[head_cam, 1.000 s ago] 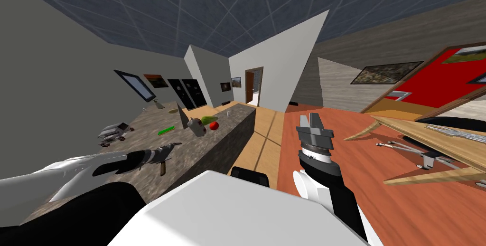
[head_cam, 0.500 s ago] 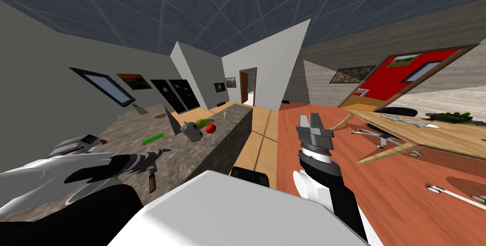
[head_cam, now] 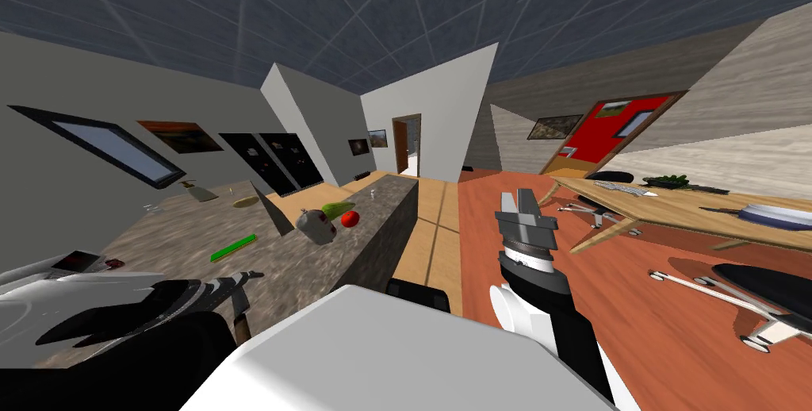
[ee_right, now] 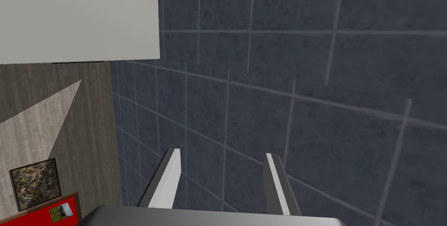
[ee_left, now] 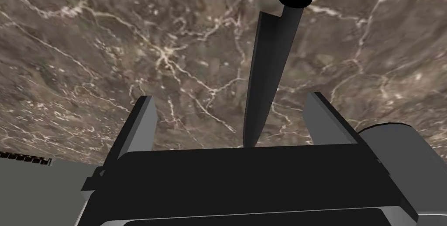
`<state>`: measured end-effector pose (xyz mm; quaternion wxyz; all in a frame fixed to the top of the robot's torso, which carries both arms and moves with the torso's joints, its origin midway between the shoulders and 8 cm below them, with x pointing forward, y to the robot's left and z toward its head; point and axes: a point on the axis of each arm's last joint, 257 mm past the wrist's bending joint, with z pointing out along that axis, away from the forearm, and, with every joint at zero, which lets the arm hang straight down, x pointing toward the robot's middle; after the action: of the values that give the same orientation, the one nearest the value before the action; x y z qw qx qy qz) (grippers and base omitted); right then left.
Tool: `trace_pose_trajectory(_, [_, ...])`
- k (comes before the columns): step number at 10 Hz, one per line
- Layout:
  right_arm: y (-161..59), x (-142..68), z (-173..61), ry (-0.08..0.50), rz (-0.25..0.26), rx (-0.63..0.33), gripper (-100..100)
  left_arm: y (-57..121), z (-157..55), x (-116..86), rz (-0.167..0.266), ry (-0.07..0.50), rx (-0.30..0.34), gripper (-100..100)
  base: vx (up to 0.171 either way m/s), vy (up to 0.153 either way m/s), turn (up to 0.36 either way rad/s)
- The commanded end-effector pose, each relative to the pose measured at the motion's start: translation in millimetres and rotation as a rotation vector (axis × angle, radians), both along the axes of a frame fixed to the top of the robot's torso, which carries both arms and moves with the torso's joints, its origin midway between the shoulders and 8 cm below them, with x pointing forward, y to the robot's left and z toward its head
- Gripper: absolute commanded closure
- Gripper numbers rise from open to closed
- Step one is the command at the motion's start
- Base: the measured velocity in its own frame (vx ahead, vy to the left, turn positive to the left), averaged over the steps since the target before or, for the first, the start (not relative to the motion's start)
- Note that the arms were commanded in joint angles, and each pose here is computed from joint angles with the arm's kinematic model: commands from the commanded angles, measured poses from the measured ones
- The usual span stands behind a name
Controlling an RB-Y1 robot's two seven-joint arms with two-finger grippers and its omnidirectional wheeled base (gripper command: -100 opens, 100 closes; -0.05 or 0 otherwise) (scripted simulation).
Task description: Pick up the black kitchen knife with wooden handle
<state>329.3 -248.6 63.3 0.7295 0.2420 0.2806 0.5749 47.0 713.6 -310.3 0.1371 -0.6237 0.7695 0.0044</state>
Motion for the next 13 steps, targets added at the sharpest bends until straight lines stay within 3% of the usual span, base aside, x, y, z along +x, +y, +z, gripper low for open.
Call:
trace_pose_trajectory(1, [0.0,0.0,0.0,0.000,0.000,0.000,0,-12.5,-10.0,-22.7,0.001,0.050,-0.026,-100,0.002,0.086,-0.121])
trace_pose_trajectory(2, [0.0,0.0,0.0,0.000,0.000,0.000,0,-19.8,-14.7,-35.0,0.003,0.072,-0.043,-100,0.018,0.068,-0.104])
trace_pose_trajectory(3, [0.0,0.0,0.0,0.000,0.000,0.000,0,-19.8,-14.7,-35.0,0.003,0.072,-0.043,-100,0.016,0.034,-0.029])
trace_pose_trajectory(4, [0.0,0.0,0.0,0.000,0.000,0.000,0,-31.3,-21.5,-52.4,0.008,0.100,-0.070,-100,0.008,0.032,-0.068])
trace_pose_trajectory(6, [0.0,0.0,0.0,0.000,0.000,0.000,0,-28.9,-20.4,-49.9,0.009,0.097,-0.067,-100,0.000,0.019,-0.024])
trace_pose_trajectory(7, [0.0,0.0,0.0,0.000,0.000,0.000,0,-29.4,-20.5,-50.1,0.009,0.097,-0.068,0,0.000,0.000,0.000])
trace_pose_trajectory(8, [0.0,0.0,0.0,0.000,0.000,0.000,0,-31.2,-27.1,-61.6,0.015,0.097,-0.066,-100,0.027,0.006,-0.055])
trace_pose_trajectory(12, [0.0,0.0,0.0,0.000,0.000,0.000,0,-38.6,-43.7,-87.9,0.027,0.096,-0.066,-100,0.033,0.007,-0.028])
trace_pose_trajectory(13, [0.0,0.0,0.0,0.000,0.000,0.000,0,-37.4,-41.7,-84.7,0.026,0.096,-0.067,-100,0.000,0.000,0.000])
